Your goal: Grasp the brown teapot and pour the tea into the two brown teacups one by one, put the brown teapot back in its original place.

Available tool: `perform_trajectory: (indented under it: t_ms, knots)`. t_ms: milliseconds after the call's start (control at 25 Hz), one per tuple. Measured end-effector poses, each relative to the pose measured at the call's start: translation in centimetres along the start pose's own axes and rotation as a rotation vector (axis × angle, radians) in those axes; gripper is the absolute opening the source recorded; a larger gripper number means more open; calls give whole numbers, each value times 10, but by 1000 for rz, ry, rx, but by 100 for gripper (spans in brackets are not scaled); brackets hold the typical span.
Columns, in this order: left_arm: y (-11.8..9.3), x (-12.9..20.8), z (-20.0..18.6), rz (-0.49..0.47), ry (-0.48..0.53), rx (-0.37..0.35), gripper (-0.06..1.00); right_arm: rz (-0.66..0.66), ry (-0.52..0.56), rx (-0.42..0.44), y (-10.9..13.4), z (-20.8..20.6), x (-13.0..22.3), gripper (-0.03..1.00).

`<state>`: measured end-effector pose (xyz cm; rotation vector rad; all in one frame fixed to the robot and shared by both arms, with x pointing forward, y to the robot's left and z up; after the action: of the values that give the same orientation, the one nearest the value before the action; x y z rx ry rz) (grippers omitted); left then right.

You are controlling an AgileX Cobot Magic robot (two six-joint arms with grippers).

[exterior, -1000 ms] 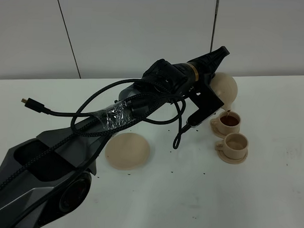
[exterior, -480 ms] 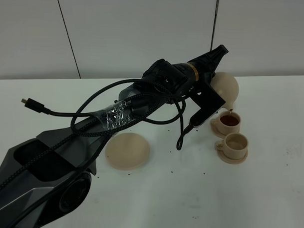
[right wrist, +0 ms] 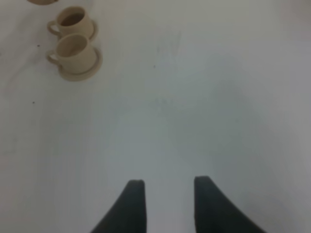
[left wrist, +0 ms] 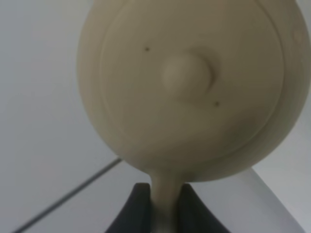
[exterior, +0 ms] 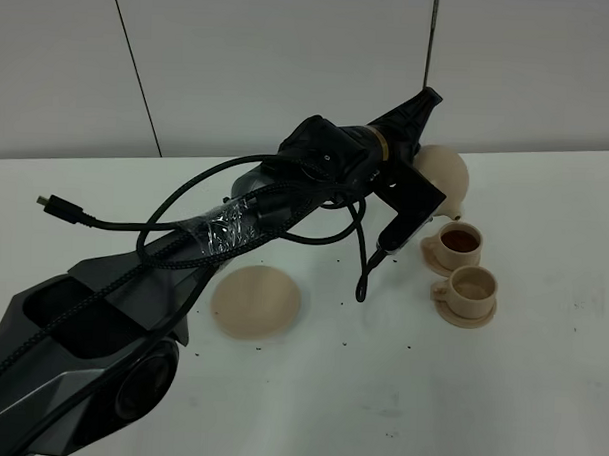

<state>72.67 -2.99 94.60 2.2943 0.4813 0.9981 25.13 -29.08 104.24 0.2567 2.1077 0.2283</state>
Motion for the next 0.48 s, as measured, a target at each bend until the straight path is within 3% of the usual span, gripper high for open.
perform_trajectory:
  t_ms: [200, 480]
  knots:
    - [-6, 7, 1, -77, 9, 13, 17, 0, 0, 0, 0, 0, 0, 24]
    - [-13, 8, 1, -269, 6, 64, 17, 0, 0, 0, 0, 0, 0, 24]
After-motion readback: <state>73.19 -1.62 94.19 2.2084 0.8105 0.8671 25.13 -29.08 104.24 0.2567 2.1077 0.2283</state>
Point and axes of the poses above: a point on each arm's last joint axis where the gripper is mounted, z pointing out along that axis toward the gripper, y along the wrist's bending axis when the last joint is at zero, x = y × z, the point moved 1 cm from there along z, pointing out along that axis toward the gripper, and after that the axes turned 10 degrees about z, right-handed, at the moved point
